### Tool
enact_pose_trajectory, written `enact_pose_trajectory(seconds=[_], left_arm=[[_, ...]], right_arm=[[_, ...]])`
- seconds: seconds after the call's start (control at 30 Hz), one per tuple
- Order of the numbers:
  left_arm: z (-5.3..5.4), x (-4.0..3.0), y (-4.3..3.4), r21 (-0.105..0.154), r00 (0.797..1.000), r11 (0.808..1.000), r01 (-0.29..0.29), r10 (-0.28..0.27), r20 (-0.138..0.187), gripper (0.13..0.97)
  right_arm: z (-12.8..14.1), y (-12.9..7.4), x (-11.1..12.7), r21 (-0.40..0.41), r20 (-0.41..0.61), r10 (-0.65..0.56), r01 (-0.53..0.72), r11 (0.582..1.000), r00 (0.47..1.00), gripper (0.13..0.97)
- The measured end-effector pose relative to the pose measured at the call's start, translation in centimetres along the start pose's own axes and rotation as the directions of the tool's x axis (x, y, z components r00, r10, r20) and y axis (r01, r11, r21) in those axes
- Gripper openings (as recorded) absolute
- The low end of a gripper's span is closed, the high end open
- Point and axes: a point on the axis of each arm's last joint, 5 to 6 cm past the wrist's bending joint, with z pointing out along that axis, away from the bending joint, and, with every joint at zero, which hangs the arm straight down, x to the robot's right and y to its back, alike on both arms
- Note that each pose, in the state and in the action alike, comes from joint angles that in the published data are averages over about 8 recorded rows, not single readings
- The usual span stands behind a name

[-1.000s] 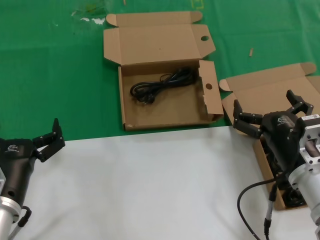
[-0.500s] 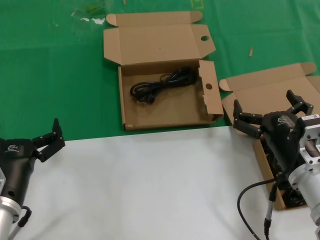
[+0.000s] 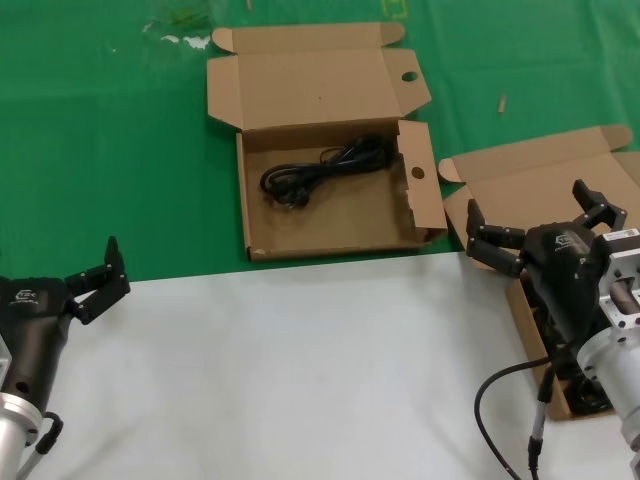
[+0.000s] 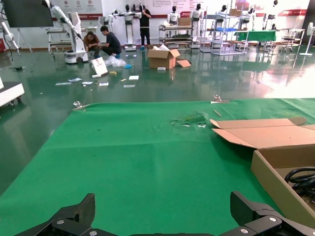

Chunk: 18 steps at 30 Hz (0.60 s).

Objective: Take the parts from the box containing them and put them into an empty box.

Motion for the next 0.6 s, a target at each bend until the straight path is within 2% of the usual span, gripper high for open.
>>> enact_pose_trajectory(seconds=[0.6], left_arm=[[0.0, 0.0, 0.0, 0.0, 1.0, 1.0, 0.0, 0.0, 0.0, 0.966]], right_arm=[[0.0, 0.0, 0.0, 0.0, 0.0, 0.0, 0.0, 1.0, 1.0, 0.966]])
